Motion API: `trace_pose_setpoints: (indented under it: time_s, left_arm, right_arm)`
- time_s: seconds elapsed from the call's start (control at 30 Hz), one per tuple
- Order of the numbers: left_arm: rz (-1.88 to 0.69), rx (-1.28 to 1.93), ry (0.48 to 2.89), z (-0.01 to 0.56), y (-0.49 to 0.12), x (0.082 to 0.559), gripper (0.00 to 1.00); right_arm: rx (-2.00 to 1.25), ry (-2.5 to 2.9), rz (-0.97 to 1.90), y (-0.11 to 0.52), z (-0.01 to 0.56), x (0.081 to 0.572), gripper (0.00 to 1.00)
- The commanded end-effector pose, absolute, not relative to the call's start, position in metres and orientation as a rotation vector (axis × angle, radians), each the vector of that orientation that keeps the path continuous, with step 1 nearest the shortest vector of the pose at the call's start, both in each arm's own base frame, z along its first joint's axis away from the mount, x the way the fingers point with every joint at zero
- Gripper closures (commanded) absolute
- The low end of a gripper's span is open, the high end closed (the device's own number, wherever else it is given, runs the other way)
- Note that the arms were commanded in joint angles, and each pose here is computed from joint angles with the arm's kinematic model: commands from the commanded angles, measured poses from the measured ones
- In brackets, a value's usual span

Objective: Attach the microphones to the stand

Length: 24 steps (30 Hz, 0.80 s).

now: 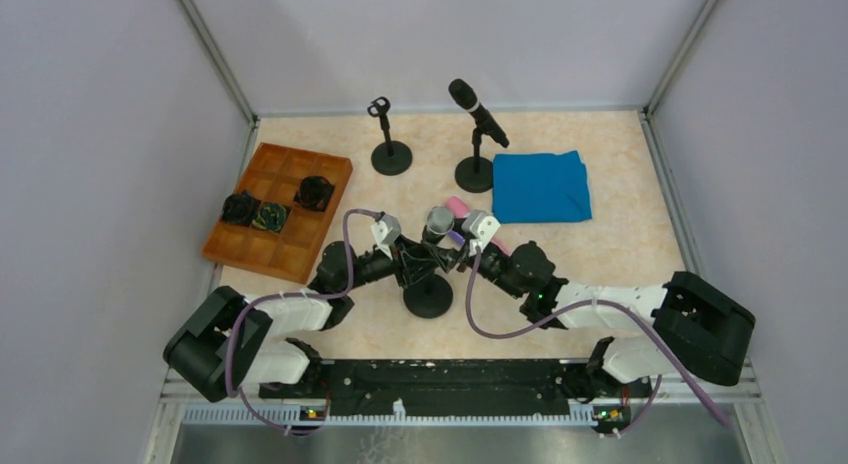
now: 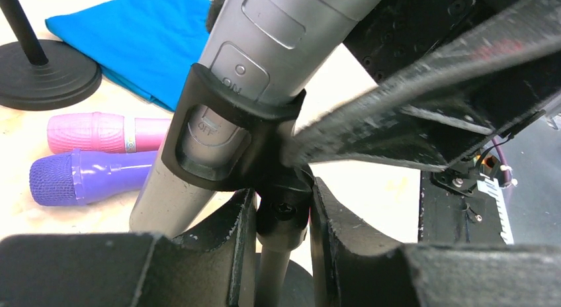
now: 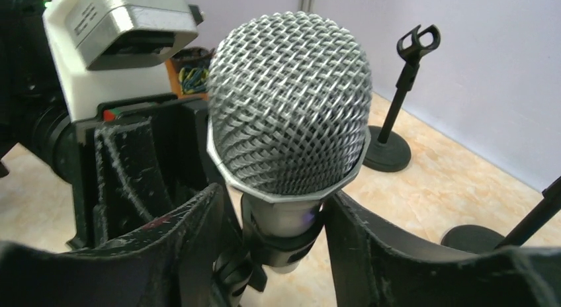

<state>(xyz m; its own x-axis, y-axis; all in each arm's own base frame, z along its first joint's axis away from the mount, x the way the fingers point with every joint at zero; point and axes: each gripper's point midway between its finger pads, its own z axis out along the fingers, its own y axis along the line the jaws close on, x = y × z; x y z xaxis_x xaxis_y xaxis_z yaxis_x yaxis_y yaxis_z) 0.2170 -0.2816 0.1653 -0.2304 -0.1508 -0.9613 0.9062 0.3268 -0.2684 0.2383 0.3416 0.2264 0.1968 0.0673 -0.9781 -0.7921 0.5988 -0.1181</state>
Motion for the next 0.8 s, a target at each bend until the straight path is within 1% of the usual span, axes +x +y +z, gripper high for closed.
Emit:
trace_pose_setpoints:
  time_s: [0.0, 0.23, 0.33, 0.53, 0.77]
  left_arm:
    - [-1.155, 0.680, 1.314, 0.202, -0.277, 0.221, 1.00]
    - [-1.055, 0.602, 1.334, 0.200, -0.263, 0.232, 1.00]
    - [-0.995, 0.545, 1.347, 0.204, -0.253, 0.239, 1.00]
    - [-0.847, 0.462, 1.313, 0.223, -0.234, 0.256, 1.00]
    - [-0.748, 0.402, 1.269, 0.243, -0.224, 0.276, 1.00]
  right_arm:
    - [-0.841, 1.359, 0.677, 0.335, 0.190, 0.219, 0.42]
    - [-0.806, 1.255, 0.730, 0.309, 0.233, 0.196, 0.40]
    - [-0.806, 1.252, 0.726, 0.295, 0.232, 0.187, 0.40]
    - [-0.742, 1.295, 0.653, 0.266, 0.219, 0.189, 0.39]
    - [-0.686, 1.342, 0.631, 0.252, 0.211, 0.191, 0.39]
